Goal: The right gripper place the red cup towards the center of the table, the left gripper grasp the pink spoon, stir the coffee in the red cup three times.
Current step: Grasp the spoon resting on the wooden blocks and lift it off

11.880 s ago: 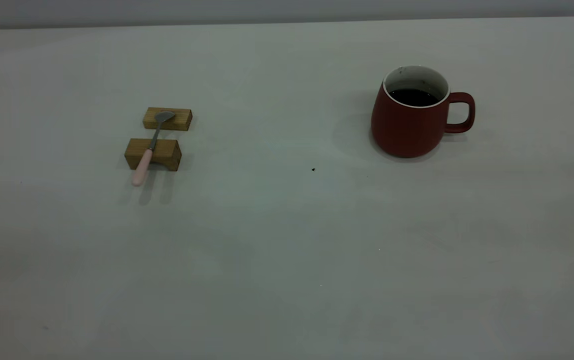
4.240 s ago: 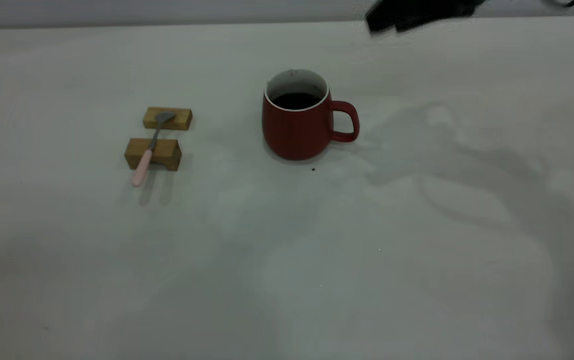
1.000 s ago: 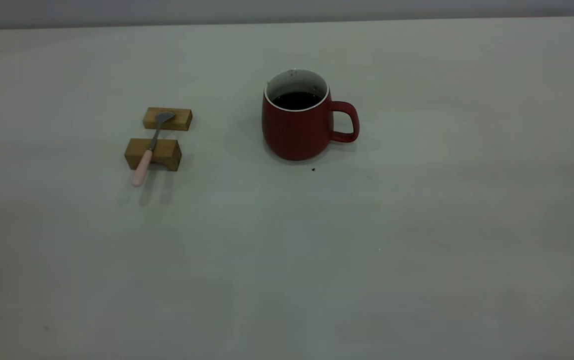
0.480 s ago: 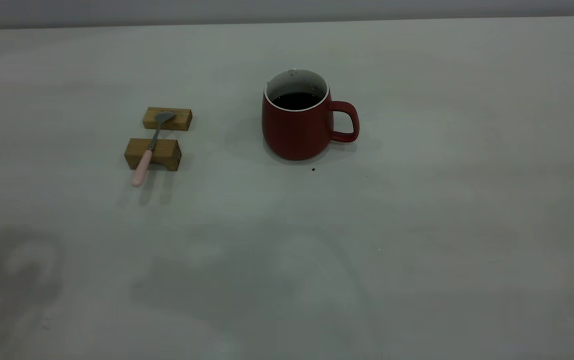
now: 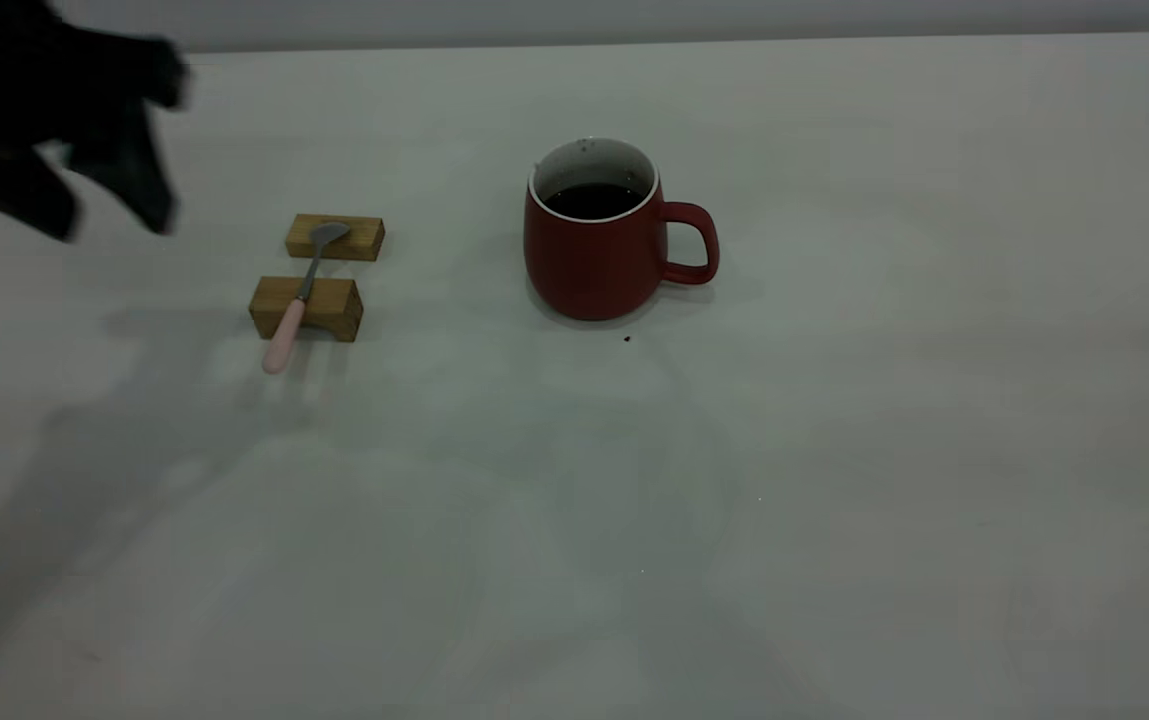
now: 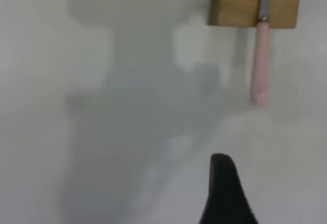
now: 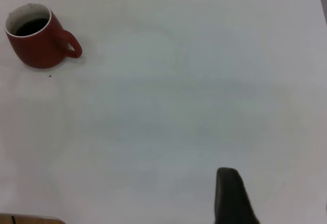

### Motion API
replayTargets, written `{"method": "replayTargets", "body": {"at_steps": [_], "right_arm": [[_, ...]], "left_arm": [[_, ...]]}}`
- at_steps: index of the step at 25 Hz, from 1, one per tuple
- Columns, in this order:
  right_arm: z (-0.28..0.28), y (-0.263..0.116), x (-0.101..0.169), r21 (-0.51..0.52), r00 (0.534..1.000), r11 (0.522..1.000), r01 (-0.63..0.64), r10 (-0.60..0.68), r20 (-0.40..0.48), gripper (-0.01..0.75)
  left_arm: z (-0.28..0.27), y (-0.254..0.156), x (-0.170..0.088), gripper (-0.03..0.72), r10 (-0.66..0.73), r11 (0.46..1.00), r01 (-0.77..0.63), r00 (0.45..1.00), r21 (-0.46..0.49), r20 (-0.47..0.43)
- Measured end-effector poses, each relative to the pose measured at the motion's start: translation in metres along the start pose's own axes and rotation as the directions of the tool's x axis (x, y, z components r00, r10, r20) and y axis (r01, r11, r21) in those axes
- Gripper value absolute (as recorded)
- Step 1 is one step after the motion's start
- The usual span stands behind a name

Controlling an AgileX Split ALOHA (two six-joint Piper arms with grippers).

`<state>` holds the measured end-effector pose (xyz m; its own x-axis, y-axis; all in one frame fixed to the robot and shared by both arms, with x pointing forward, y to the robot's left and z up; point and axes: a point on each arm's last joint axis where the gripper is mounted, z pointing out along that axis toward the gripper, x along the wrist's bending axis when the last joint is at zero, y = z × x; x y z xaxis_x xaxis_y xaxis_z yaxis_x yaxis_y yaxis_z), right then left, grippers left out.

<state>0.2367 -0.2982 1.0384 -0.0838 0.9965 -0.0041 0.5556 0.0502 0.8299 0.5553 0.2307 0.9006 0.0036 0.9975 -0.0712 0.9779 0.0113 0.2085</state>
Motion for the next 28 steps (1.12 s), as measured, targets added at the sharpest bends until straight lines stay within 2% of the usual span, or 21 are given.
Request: {"method": "replayTargets", "body": {"at_steps": [12, 28], "right_arm": [[0.000, 0.000, 0.000, 0.000, 1.000, 1.000, 0.000, 0.000, 0.000, 0.477], [0.000, 0.000, 0.000, 0.000, 1.000, 1.000, 0.000, 0.000, 0.000, 0.477]], "left_arm": [[0.073, 0.032, -0.013, 0.550, -0.026, 0.997, 0.027, 1.000, 0.070, -0.013], [0.125, 0.025, -0.021, 0.534, -0.004, 0.988, 0.009, 1.000, 0.157, -0.029]]}}
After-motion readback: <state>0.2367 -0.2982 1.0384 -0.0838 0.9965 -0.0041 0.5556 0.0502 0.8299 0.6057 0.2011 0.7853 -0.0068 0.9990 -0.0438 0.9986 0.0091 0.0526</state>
